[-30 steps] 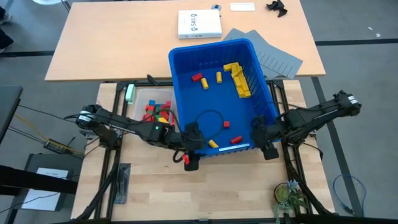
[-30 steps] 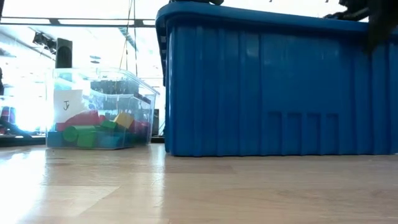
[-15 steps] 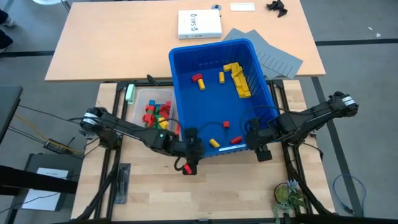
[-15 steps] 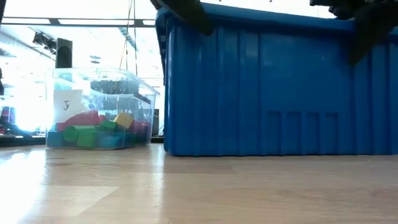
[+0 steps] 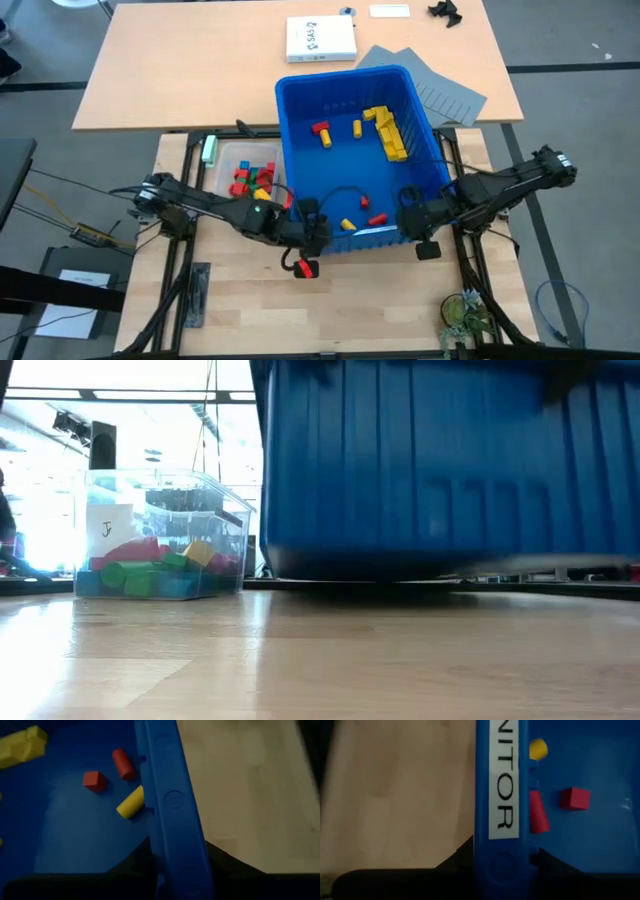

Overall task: Sort blocks
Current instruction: Adjust the blue bin

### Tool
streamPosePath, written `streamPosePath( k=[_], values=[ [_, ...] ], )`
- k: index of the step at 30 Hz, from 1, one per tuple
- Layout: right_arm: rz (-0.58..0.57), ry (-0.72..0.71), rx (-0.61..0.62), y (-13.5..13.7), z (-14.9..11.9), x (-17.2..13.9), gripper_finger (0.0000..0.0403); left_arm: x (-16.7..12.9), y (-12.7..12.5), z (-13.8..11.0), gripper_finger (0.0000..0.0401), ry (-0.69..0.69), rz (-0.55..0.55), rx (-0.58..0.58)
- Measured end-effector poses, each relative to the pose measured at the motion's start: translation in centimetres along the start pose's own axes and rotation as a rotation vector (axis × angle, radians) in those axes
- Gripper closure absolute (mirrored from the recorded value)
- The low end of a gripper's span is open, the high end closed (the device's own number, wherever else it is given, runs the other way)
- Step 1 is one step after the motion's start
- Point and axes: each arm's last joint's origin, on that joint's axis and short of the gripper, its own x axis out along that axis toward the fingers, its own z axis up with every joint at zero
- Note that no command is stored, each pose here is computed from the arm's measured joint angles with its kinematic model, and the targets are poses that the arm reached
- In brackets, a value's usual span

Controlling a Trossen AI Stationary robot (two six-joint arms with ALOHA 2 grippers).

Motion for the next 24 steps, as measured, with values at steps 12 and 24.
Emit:
streamPosePath(
  k=[12,24],
  values=[
    [0.048,-0.129,0.071,-3.1,2.1,-8.6,0.0327,-7.4,5.1,4.5,0.0288,-0.137,0.014,-0.063],
    [0.038,-0.253,0.105,-6.0,2.2,-13.1,0.0326,-11.1,9.1,6.4,0.0284,-0.285,0.009,-0.109]
  ],
)
